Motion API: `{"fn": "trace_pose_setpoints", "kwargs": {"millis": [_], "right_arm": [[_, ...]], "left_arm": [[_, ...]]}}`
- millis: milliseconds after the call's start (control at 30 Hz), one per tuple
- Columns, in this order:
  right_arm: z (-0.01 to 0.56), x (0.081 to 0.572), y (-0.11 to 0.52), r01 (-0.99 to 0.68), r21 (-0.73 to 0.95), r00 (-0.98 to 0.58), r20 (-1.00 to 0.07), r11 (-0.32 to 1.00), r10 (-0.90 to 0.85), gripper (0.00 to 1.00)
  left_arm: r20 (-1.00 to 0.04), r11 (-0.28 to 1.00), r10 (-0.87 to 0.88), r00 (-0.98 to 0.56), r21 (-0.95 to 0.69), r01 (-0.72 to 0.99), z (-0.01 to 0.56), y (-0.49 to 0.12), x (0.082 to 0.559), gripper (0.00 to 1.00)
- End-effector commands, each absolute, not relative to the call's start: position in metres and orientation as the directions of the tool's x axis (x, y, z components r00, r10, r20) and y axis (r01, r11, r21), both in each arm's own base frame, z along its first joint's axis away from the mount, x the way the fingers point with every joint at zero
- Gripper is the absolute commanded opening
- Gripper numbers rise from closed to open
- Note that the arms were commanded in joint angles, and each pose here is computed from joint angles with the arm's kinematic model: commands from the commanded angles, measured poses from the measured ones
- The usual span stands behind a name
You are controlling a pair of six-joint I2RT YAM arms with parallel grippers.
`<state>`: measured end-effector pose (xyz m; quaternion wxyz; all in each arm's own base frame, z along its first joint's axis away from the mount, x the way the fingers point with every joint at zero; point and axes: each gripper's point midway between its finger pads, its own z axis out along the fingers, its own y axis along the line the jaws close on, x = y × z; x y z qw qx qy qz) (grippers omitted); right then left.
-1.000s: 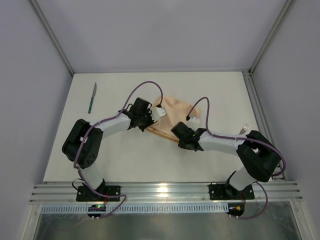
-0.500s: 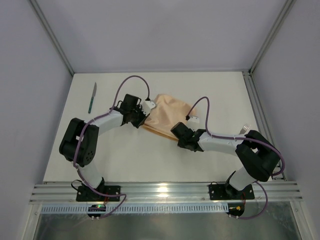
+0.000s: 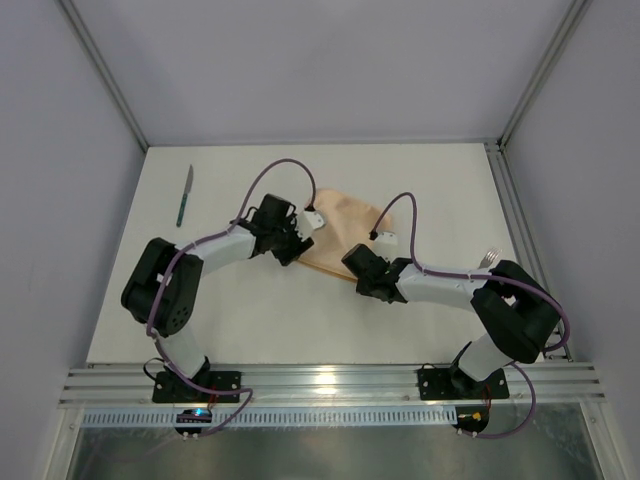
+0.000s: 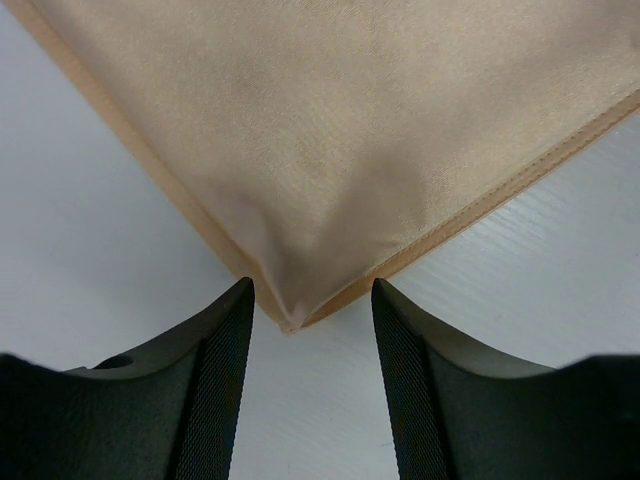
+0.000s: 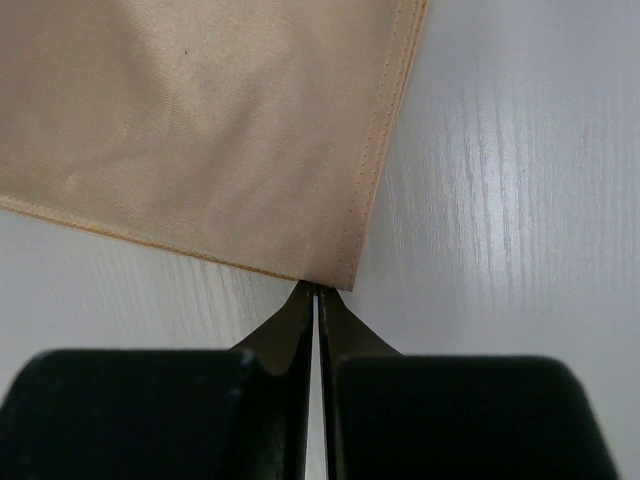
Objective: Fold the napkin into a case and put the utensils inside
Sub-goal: Turn over the upper triangle folded napkin at the center of the board.
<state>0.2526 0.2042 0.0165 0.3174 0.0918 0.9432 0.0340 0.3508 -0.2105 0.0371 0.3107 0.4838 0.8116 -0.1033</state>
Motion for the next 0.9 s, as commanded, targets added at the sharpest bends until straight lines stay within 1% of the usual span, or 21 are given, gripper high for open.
{"fn": "trace_pose_setpoints", "kwargs": {"millis": [0,67,167,200,233,267,333,367,433,600,867], "right_arm": [[0.020,0.258,0.205,0.149,0.119,-0.767,-0.613,0.982,0.190,0.04],[0.020,0.259,0.205,0.148,0.118,-0.767,-0.613,0.982,0.189,0.04],[0.020,0.258,0.204,0.152,0.121,-0.765,-0.614,0.981,0.194,0.04],[0.020,0.258,0.203,0.152,0.117,-0.764,-0.616,0.981,0.192,0.04],[0.020,0.258,0.203,0.152,0.119,-0.765,-0.615,0.981,0.193,0.04],[0.019,0.257,0.202,0.152,0.114,-0.767,-0.613,0.982,0.190,0.04],[0.019,0.257,0.202,0.151,0.114,-0.766,-0.615,0.982,0.189,0.04],[0.017,0.256,0.201,0.150,0.109,-0.768,-0.613,0.983,0.185,0.04],[0.017,0.256,0.201,0.153,0.112,-0.768,-0.611,0.982,0.190,0.04],[0.016,0.254,0.197,0.153,0.116,-0.768,-0.611,0.981,0.192,0.04],[0.015,0.254,0.195,0.143,0.108,-0.772,-0.610,0.984,0.179,0.04]], "left_arm": [[-0.636,0.470,0.735,-0.236,0.226,0.853,0.058,-0.220,0.361,0.53],[-0.620,0.452,0.751,-0.227,0.232,0.861,0.053,-0.222,0.359,0.52],[-0.592,0.444,0.769,-0.241,0.224,0.867,0.043,-0.219,0.357,0.43],[-0.584,0.442,0.775,-0.242,0.227,0.868,0.041,-0.217,0.356,0.36],[-0.581,0.438,0.779,-0.236,0.235,0.868,0.041,-0.216,0.357,0.32],[-0.576,0.441,0.782,-0.237,0.243,0.864,0.040,-0.214,0.357,0.24],[-0.580,0.439,0.783,-0.225,0.258,0.861,0.043,-0.214,0.359,0.15],[-0.579,0.439,0.784,-0.224,0.262,0.859,0.044,-0.213,0.360,0.07],[-0.573,0.432,0.790,-0.219,0.266,0.862,0.044,-0.212,0.359,0.00],[-0.539,0.415,0.816,-0.212,0.289,0.863,0.037,-0.200,0.356,0.00],[-0.520,0.414,0.829,-0.207,0.321,0.851,0.038,-0.189,0.358,0.00]]}}
